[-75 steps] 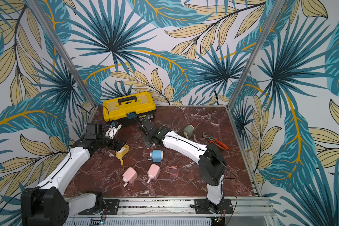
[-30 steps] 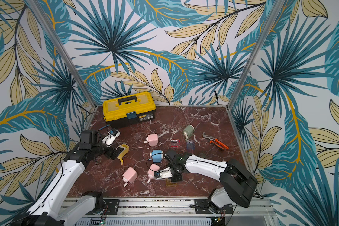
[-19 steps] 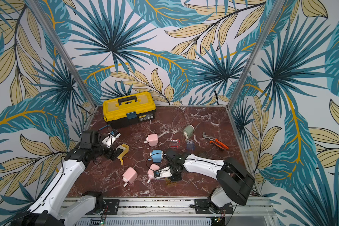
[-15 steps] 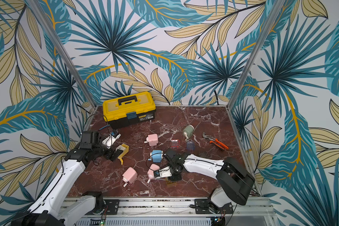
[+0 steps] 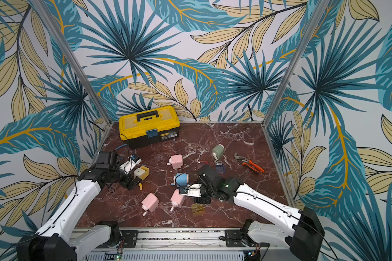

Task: Put the tray back into the pencil sharpener
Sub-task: Place the pencil sharpener at the center of the board, then pick up the pencil sharpener from the center of the board.

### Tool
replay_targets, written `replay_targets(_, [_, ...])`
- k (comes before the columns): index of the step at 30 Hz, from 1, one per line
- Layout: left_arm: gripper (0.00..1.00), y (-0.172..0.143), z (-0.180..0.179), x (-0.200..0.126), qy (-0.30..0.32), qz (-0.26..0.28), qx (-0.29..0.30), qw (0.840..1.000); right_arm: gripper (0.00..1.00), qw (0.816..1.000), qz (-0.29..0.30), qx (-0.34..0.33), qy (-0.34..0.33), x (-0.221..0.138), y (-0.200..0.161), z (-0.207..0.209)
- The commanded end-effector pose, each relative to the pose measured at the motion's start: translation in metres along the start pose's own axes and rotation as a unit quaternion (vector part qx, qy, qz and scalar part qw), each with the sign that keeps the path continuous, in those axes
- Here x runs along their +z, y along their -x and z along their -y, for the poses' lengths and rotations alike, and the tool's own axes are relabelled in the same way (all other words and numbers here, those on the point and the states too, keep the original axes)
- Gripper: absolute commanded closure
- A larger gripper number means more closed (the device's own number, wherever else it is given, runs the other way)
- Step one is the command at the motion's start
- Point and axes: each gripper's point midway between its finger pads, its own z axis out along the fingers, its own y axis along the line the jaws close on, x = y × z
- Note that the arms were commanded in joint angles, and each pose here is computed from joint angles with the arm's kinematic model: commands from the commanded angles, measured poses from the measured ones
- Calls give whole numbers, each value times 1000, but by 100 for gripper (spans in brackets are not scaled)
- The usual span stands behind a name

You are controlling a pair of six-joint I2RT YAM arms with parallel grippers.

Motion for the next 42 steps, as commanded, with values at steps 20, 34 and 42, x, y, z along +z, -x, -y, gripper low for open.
replay_targets(20, [0,3,-23,55,-34,-100,-32,994,45,972,58,168,-154,-48,10,43])
replay_targets(34, [18,-7,-24,85,-13,-72,-35,997,46,972,53,167,-159,-48,8,45])
replay_targets(42, [39,-4,-27,82,4,-55,-26,998,49,971,58,173,-155,-46,9,44])
